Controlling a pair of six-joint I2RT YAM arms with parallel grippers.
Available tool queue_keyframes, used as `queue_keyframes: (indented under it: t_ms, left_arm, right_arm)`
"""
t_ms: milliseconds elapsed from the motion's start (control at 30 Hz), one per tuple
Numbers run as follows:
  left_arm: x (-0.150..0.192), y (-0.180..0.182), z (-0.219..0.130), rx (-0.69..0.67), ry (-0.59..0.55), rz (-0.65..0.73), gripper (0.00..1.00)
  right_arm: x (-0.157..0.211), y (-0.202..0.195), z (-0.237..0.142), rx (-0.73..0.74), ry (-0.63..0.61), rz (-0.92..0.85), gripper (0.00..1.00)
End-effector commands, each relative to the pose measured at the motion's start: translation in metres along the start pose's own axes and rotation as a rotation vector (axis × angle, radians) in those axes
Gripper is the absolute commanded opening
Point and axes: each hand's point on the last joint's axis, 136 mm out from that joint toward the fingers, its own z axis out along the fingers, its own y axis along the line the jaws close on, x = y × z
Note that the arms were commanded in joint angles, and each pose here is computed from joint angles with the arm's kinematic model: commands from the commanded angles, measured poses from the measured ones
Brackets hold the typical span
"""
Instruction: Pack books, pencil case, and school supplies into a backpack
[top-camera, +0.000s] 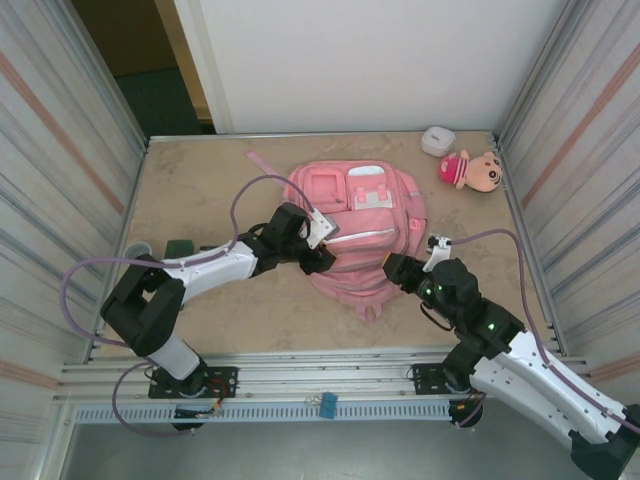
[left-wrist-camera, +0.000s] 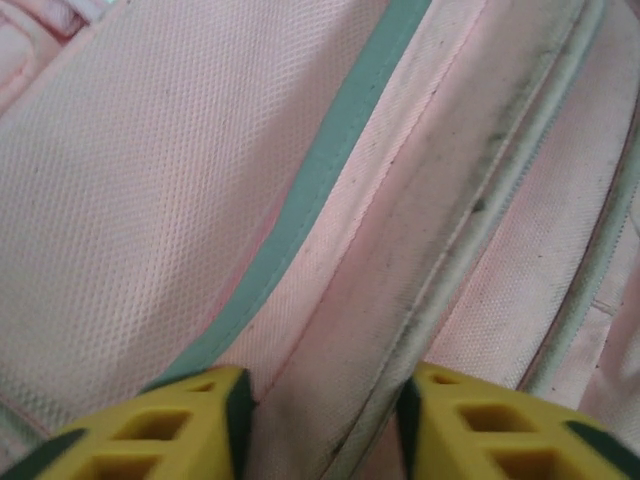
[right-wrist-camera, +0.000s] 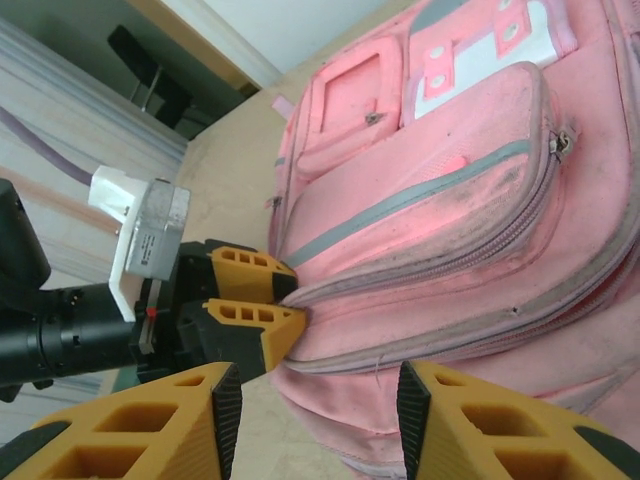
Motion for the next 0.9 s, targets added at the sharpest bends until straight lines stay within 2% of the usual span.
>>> queue_keyframes:
  t_ms: [0, 133, 300, 367, 500, 600, 733, 867]
  left_arm:
    - [-0.002, 0.011, -0.015, -0.056, 0.017, -0.09, 0.56]
    - [-0.009, 0.023, -0.044, -0.093, 0.002, -0.195, 0.72]
    - [-0.011, 0.047, -0.088, -0.172, -0.059, -0.348, 0.85]
    - [-0.003, 0.065, -0.107, -0.232, -0.072, -0.466, 0.89]
    - [0.036, 0.107, -0.139, -0.354, -0.039, -0.752, 0.96]
    - [0.072, 0.133, -0.157, -0.433, -0.014, -0.911, 0.99]
    - [0.111, 0.163, -0.184, -0.554, -0.049, -1.078, 0.99]
    - [0.148, 0.189, -0.207, -0.677, -0.084, -1.184, 0.99]
  right_arm:
    - [-0.004, -0.003, 0.0, 0.023, -0.01, -0.04, 0.47]
    - [-0.004, 0.003, 0.006, 0.019, 0.013, -0.067, 0.47]
    - [-0.004, 0.01, 0.016, 0.001, 0.03, -0.08, 0.47]
    - [-0.005, 0.013, 0.02, -0.008, 0.034, -0.081, 0.47]
    - [-0.002, 0.018, 0.029, -0.018, 0.05, -0.08, 0.47]
    - [0.001, 0.022, 0.036, -0.025, 0.074, -0.08, 0.47]
    - [0.005, 0.027, 0.044, -0.029, 0.107, -0.085, 0.47]
    - [0.007, 0.03, 0.051, -0.04, 0.117, -0.089, 0.47]
